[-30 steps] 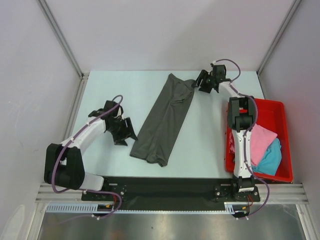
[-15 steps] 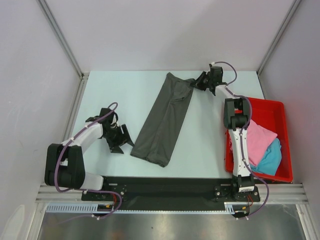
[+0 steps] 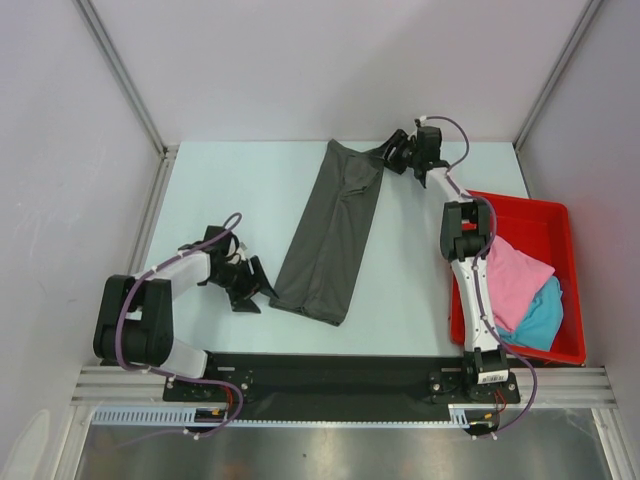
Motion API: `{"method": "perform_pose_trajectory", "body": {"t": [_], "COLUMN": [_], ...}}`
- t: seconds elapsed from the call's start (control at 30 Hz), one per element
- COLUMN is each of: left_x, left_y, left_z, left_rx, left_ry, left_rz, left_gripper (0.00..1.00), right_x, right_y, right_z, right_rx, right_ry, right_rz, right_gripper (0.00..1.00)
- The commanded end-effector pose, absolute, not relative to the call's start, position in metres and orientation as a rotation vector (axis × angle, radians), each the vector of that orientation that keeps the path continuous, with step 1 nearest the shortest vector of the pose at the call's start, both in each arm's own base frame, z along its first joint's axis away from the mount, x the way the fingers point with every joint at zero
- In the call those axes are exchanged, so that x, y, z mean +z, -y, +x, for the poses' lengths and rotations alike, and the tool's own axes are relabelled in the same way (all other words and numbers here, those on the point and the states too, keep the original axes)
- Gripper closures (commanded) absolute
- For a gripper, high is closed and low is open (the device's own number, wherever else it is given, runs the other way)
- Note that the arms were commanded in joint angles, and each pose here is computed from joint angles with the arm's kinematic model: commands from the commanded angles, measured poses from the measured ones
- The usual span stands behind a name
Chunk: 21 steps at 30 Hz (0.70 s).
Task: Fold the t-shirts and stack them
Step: Fold the tshirt
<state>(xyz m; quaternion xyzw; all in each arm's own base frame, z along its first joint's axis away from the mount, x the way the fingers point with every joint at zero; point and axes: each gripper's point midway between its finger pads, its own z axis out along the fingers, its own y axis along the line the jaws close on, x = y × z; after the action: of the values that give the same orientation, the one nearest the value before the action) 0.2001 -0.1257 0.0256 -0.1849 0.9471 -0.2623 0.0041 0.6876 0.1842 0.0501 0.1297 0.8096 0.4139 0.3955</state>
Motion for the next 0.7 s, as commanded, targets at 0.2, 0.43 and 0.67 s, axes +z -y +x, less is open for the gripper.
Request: {"method": "perform_pose_trajectory", "body": {"t": [0.2, 0.43, 0.67], "left_x": [0.031, 0.014, -0.009], "left_y": [0.128, 0.132, 0.146], "left_z": [0.229, 0.233, 0.215], "left_rx": [-0.849, -0.877, -0.912], "left_ry": [-2.875, -2.920, -2.989], "left_rz": [-0.516, -0.494, -0.469], "left_gripper": [0.31, 0.36, 0.61], "right_x": [0.114, 0.110, 0.095], "right_y": [-0.117, -0.132, -0.168], "right_z": [0.651, 0.561, 0.462], "right_rx": [0.846, 0.870, 1.021], "right_ry": [-2.197, -2.370, -2.466], "right_rz": [0.404, 0.364, 0.342], "right_gripper": [0.28, 0.30, 0.47]}}
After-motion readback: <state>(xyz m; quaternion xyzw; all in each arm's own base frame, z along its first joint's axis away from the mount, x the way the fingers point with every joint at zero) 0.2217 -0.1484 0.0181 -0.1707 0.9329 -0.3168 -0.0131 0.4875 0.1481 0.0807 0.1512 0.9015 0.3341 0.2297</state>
